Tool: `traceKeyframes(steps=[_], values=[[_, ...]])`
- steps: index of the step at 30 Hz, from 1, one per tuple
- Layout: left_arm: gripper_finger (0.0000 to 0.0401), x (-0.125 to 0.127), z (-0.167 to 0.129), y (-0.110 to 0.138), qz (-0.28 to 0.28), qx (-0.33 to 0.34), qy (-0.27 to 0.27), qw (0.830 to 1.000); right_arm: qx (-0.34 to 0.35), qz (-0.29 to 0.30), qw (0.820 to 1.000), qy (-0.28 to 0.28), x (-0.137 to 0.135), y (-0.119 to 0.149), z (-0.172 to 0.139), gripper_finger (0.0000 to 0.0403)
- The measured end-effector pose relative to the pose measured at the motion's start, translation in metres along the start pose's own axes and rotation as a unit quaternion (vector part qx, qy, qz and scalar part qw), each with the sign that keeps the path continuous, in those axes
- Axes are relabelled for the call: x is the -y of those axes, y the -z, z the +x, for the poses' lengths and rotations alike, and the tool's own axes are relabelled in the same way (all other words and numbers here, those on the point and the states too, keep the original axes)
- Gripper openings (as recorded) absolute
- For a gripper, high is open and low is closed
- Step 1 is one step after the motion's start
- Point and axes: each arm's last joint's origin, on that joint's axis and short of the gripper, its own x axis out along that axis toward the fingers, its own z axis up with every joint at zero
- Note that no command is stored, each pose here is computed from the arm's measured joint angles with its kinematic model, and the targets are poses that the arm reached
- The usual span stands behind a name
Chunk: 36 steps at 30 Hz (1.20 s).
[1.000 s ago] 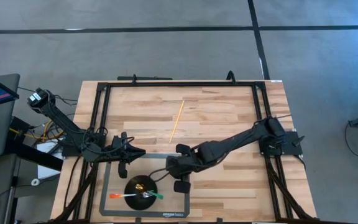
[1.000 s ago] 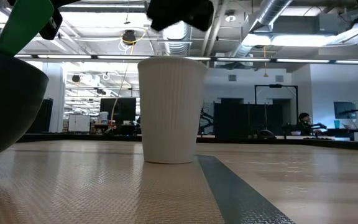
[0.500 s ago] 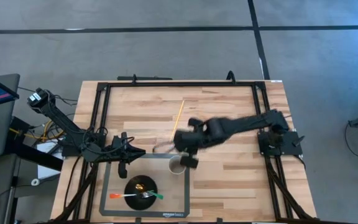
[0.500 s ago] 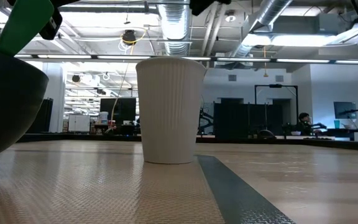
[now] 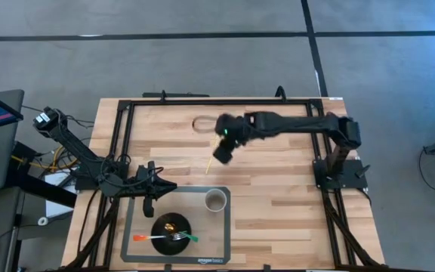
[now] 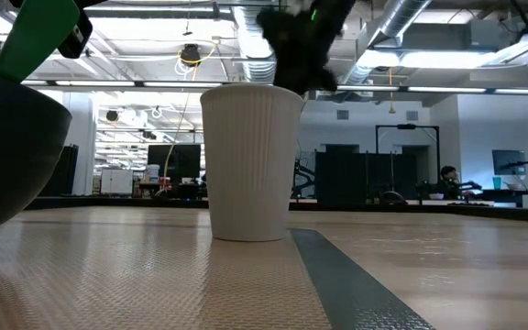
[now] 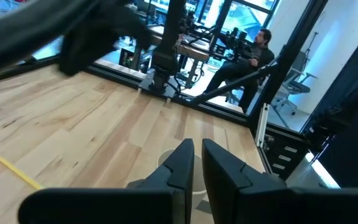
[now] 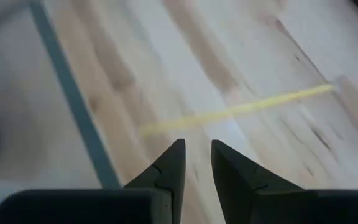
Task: Pick & Place Utensil
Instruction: Put the yellow straw into the white cup on the transparent mat
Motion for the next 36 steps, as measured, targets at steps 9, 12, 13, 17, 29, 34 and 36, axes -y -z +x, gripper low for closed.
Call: traceKeyframes(steps=[9,12,13,17,29,34,36], values=[[0.0033,0.0,0.0,0.0,0.0,-0.004,0.008,1.0,-0.003,0.186,0.982,0.036,0.1,-0.014,0.088,0.0071],[0.0033,0.001,0.0,0.001,0.0,-0.007,0.017,1.0,-0.016,0.218,0.975,0.046,0.113,-0.01,0.113,0.0071],[0.0033,0.001,0.0,0.001,0.0,-0.007,0.017,1.0,-0.023,0.225,0.973,0.048,0.115,-0.008,0.119,0.0071],[0.0033,0.001,0.0,0.0,0.0,-0.006,0.017,1.0,-0.037,0.244,0.969,0.017,0.12,-0.005,0.134,0.0071],[0.0033,0.001,0.0,0.0,0.0,-0.006,0.016,1.0,-0.023,0.308,0.951,0.025,0.113,-0.003,0.154,0.0071],[0.0033,0.001,0.0,0.001,0.0,-0.006,0.016,1.0,-0.042,0.318,0.947,0.028,0.103,0.006,0.169,0.0071],[0.0033,0.001,0.0,0.001,0.0,-0.007,0.017,1.0,-0.041,0.313,0.948,0.029,0.098,0.007,0.172,0.0071]])
